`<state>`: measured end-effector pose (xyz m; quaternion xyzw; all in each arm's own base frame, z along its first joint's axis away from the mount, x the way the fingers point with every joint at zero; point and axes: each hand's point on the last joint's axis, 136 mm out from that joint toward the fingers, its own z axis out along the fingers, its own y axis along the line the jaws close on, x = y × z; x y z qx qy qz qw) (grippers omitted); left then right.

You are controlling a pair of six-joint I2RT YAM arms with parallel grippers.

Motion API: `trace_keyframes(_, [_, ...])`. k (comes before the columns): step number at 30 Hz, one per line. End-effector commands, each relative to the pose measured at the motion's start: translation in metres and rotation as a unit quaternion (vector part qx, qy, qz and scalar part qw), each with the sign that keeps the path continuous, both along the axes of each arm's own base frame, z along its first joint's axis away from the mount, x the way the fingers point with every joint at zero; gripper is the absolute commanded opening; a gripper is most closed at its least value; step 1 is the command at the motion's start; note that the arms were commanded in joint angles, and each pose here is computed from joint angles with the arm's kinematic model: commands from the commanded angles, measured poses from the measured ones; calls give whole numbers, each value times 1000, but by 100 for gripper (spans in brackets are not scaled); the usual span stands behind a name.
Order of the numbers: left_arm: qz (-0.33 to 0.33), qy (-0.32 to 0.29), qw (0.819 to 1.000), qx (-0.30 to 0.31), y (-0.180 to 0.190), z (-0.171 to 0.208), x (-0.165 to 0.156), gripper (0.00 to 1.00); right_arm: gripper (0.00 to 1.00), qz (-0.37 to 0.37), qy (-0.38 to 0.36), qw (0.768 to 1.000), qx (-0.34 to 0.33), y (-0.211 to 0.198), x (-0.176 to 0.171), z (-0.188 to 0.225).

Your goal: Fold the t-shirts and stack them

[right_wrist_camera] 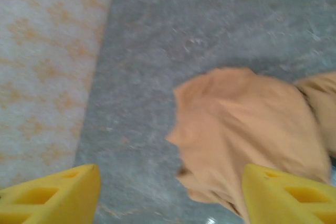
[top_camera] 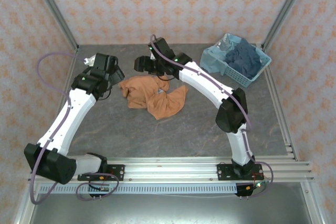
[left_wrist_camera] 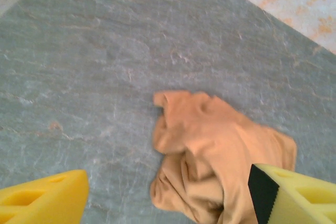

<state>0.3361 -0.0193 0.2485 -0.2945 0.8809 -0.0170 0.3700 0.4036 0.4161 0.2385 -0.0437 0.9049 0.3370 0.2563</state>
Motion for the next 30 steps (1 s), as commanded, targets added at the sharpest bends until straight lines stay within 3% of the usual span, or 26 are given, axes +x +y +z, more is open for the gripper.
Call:
trace_keyframes(1, [-69, 25, 996, -50, -31, -23, -8, 84, 72, -37, -42, 998, 9, -47, -3, 53])
trace_keyframes(6, [-170, 103, 979, -53, -89, -70, -29, 88, 69, -159, 18, 986, -54, -156, 7, -8])
trace_keyframes(10, [-219, 152, 962, -52, -145, -109, -39, 89, 68, -203, 76, 973, -77, -213, 5, -58])
trace_keyframes(13, [-211, 181, 960, -38, -169, -139, -38, 90, 68, -199, 98, 970, -102, -226, 2, -85])
trace_keyframes(20, [-151, 222, 962, -42, -178, -199, -24, 86, 67, -181, 168, 962, -114, -216, 2, -147])
trace_keyframes(23, [-146, 231, 961, -29, -180, -211, -17, 77, 65, -175, 186, 961, -109, -209, 7, -167])
trace_keyframes(27, [-121, 224, 967, -10, -169, -215, -9, 45, 61, -162, 210, 958, -104, -195, 13, -188])
trace_keyframes(30, [-117, 203, 972, -14, -167, -203, -3, 34, 58, -153, 217, 959, -99, -182, 17, -195])
